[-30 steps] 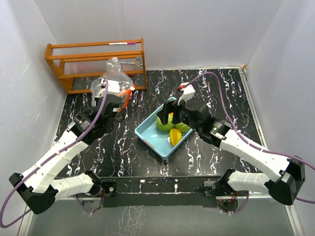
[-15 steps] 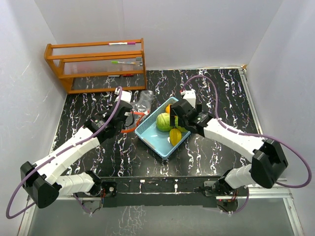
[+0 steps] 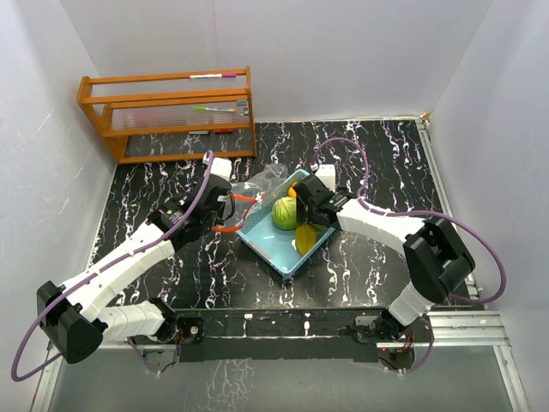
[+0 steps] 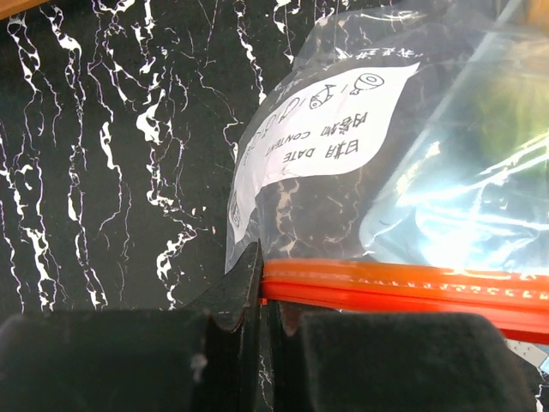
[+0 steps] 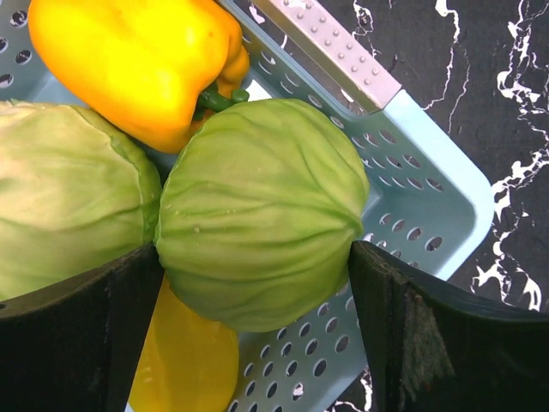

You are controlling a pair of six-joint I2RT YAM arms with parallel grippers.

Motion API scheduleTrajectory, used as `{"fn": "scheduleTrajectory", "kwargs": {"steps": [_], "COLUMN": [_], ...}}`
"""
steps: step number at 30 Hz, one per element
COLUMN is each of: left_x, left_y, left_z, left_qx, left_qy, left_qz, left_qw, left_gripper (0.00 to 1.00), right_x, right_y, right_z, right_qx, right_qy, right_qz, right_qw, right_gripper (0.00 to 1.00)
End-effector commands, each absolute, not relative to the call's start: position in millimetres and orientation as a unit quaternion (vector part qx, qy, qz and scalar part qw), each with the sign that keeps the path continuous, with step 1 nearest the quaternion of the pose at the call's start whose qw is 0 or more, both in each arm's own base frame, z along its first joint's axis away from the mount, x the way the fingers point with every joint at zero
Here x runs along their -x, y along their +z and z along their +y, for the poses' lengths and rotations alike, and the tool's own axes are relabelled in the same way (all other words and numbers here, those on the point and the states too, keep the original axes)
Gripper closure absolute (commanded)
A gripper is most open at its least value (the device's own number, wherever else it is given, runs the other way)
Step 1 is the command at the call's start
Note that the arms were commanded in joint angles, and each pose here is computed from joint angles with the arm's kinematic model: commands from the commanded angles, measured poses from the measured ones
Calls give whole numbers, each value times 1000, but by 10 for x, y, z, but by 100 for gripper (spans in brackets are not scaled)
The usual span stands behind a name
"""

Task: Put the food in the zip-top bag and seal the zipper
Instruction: Pick up the fake vegetable from the bin.

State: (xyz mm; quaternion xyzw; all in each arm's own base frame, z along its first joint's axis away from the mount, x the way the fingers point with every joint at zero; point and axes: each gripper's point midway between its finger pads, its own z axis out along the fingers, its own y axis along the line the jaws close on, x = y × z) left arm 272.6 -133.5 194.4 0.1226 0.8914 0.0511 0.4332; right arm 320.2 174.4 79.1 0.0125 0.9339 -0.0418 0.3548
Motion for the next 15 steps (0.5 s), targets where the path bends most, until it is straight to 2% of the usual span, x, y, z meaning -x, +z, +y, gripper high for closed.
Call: {"fn": "scheduleTrajectory", "kwargs": {"steps": [1,6,9,11,15], "left_x": [-2730,-2725,-2734,-2742,-2770], "left_y": [1985,1982,1982,1981,1990], "left_z": [-1317,-1310,-1320,-1323,-1342], "left_qx": [-117,-117,-116,-118,-120], "left_qy": [47,49,48,49,51], "left_qz": [888,888,888,889,888], "left_qw": [442,442,442,440,440], "left_gripper": [100,100,100,100,100], "right_x": [-3327,-3330,-3320,-3308,-3217], "right_y": [771,817,1015,1224,1762], "right_z": [1756,1696,1676,1677,1739], "right_qx": [-30,-31,-34,-32,-7], "right_qy": [-33,-44,-36,-22,34], "right_qz": [926,922,915,910,895], "right_qw": [376,385,399,412,444], "right_gripper": [19,67,87,92,92]}}
